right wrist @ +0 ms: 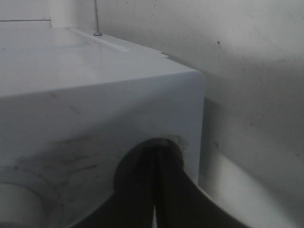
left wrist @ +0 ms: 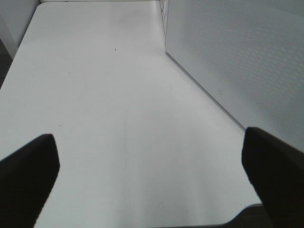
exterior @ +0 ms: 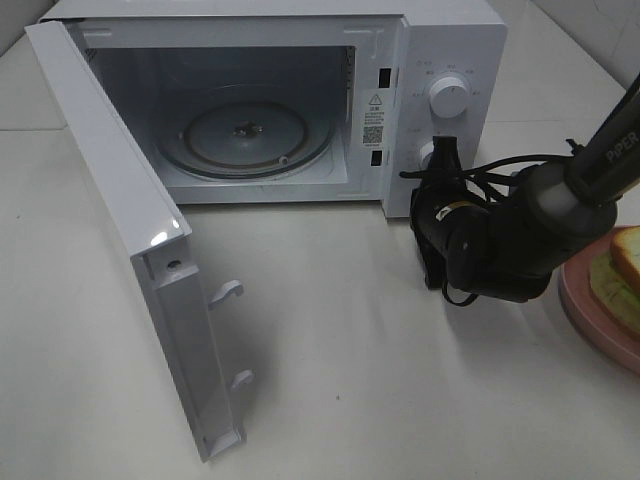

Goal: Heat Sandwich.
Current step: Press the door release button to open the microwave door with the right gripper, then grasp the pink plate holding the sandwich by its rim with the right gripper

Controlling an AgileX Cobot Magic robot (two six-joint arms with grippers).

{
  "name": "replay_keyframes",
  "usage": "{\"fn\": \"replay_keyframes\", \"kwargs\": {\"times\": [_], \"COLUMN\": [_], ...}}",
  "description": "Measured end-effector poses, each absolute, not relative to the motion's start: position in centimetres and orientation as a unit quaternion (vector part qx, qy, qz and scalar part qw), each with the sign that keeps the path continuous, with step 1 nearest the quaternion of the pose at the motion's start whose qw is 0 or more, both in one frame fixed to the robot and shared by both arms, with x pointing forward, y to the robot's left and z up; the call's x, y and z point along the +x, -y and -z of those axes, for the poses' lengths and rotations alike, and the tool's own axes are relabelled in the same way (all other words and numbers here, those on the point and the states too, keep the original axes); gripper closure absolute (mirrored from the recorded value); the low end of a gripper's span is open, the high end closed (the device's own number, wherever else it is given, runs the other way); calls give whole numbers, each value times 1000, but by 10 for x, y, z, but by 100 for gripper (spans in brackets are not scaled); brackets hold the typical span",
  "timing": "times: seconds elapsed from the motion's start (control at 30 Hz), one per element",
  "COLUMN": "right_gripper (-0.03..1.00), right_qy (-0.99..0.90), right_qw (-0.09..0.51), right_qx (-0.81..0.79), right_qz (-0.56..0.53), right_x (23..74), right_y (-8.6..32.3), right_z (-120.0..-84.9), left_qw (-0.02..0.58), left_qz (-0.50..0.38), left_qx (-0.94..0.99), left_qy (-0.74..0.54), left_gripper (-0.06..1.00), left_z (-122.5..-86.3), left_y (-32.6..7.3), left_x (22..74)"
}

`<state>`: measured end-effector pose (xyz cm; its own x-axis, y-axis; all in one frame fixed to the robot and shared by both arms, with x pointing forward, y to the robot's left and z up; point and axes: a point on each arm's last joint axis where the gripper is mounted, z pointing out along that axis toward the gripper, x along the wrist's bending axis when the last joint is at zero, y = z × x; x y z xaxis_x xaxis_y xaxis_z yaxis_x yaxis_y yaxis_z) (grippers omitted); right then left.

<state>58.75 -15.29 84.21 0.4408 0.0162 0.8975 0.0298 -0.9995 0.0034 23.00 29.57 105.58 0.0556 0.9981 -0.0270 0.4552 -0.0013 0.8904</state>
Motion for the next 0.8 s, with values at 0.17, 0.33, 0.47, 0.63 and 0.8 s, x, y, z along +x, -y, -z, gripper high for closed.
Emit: {"fn": "replay_keyframes", "kwargs": {"times": [0.17, 0.33, 0.47, 0.63, 0.8], "right_gripper": [96, 96, 96, 96, 96], "right_qy": [21, 51, 83, 122, 165], "right_qw": [11, 24, 33, 29, 19], "right_qx": [-849, -854, -861, -866, -873], "right_qz": [528, 516, 501, 484, 459], "right_x": [586, 580, 569, 547, 529], "right_y": [155, 159, 160, 165, 171], "right_z": [-846, -852, -859, -868, -878], "left_qw": [387, 387, 387, 387, 387], "left_qz": [-350, -350, -350, -350, -350], "left_qx": [615, 615, 615, 615, 615], "left_qy": [-591, -591, -591, -591, -591], "left_gripper": [-5, -5, -5, -5, -5], "left_z": [-1056, -1056, -1056, -1056, -1056], "left_y": [-296, -296, -296, -296, -296], "left_x": [230, 230, 230, 230, 230]}}
